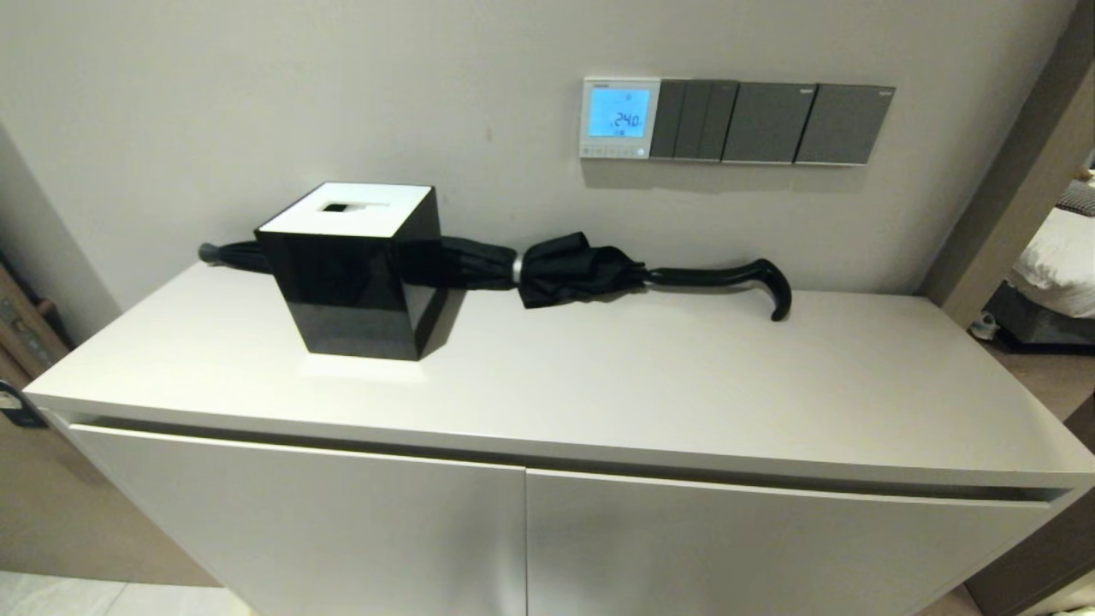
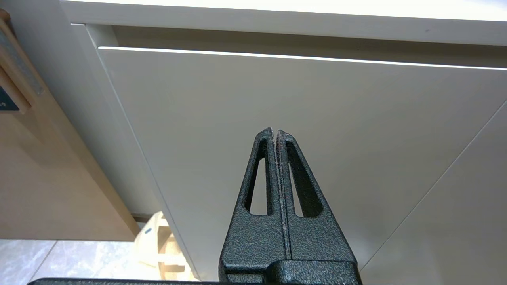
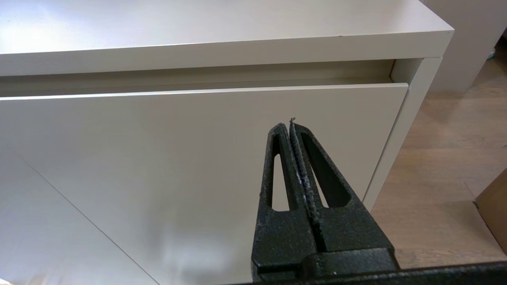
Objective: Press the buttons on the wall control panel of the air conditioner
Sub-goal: Turn off the central air conditioner
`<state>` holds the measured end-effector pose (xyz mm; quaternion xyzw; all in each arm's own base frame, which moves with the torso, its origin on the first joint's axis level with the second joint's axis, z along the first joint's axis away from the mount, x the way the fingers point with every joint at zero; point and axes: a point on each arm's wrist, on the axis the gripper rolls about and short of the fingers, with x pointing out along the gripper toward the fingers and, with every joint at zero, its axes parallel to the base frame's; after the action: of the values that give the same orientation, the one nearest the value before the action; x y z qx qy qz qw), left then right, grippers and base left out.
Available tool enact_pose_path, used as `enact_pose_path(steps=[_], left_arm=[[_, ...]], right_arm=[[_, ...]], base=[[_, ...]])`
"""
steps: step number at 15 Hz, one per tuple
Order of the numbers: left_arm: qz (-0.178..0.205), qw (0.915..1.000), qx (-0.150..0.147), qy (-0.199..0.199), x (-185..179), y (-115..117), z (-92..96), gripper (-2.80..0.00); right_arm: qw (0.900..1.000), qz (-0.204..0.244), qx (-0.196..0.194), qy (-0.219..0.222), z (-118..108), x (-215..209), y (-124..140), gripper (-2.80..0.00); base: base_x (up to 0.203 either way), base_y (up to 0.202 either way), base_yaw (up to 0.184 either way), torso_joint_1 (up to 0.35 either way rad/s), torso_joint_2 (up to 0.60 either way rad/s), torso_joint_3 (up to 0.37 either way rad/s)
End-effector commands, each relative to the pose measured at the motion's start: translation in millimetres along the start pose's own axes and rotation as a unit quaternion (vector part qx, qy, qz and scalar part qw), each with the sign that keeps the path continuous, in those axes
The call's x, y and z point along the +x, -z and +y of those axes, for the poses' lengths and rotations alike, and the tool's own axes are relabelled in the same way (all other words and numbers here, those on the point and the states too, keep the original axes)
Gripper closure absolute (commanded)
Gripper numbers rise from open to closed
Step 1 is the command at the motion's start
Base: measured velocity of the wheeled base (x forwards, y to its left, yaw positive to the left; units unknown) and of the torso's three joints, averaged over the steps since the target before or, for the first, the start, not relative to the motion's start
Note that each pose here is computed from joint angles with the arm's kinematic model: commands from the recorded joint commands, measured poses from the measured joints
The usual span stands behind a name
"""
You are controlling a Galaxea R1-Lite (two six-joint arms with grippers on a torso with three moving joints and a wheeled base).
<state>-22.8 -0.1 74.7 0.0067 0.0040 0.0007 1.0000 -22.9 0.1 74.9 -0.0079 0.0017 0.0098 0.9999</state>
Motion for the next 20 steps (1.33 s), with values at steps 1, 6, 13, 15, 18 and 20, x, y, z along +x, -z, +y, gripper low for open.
enact_pose_path(steps=[1, 6, 13, 15, 18, 20], left_arm=[[0.000, 1.0000, 0.000, 0.000, 0.0, 0.0, 0.0, 0.00], [0.001, 1.0000, 0.000, 0.000, 0.0, 0.1, 0.0, 0.00], [0.000, 1.0000, 0.000, 0.000, 0.0, 0.0, 0.0, 0.00], [0.001, 1.0000, 0.000, 0.000, 0.1, 0.0, 0.0, 0.00], [0.000, 1.0000, 0.000, 0.000, 0.0, 0.0, 0.0, 0.00], [0.000, 1.0000, 0.000, 0.000, 0.0, 0.0, 0.0, 0.00]], right_arm=[[1.000, 0.000, 0.002, 0.000, 0.0, 0.0, -0.1, 0.00], [1.000, 0.001, 0.005, 0.000, 0.0, 0.1, -0.1, 0.00], [1.000, 0.001, 0.006, 0.000, 0.0, 0.1, -0.1, 0.00], [1.000, 0.001, 0.005, 0.000, 0.0, 0.2, -0.1, 0.00], [1.000, 0.000, 0.006, -0.001, 0.0, 0.1, -0.1, 0.00], [1.000, 0.000, 0.005, -0.001, 0.0, 0.0, -0.1, 0.00]], base=[[0.000, 0.000, 0.000, 0.000, 0.00, 0.000], [0.000, 0.000, 0.000, 0.000, 0.00, 0.000], [0.000, 0.000, 0.000, 0.000, 0.00, 0.000], [0.000, 0.000, 0.000, 0.000, 0.00, 0.000], [0.000, 0.000, 0.000, 0.000, 0.00, 0.000], [0.000, 0.000, 0.000, 0.000, 0.00, 0.000]])
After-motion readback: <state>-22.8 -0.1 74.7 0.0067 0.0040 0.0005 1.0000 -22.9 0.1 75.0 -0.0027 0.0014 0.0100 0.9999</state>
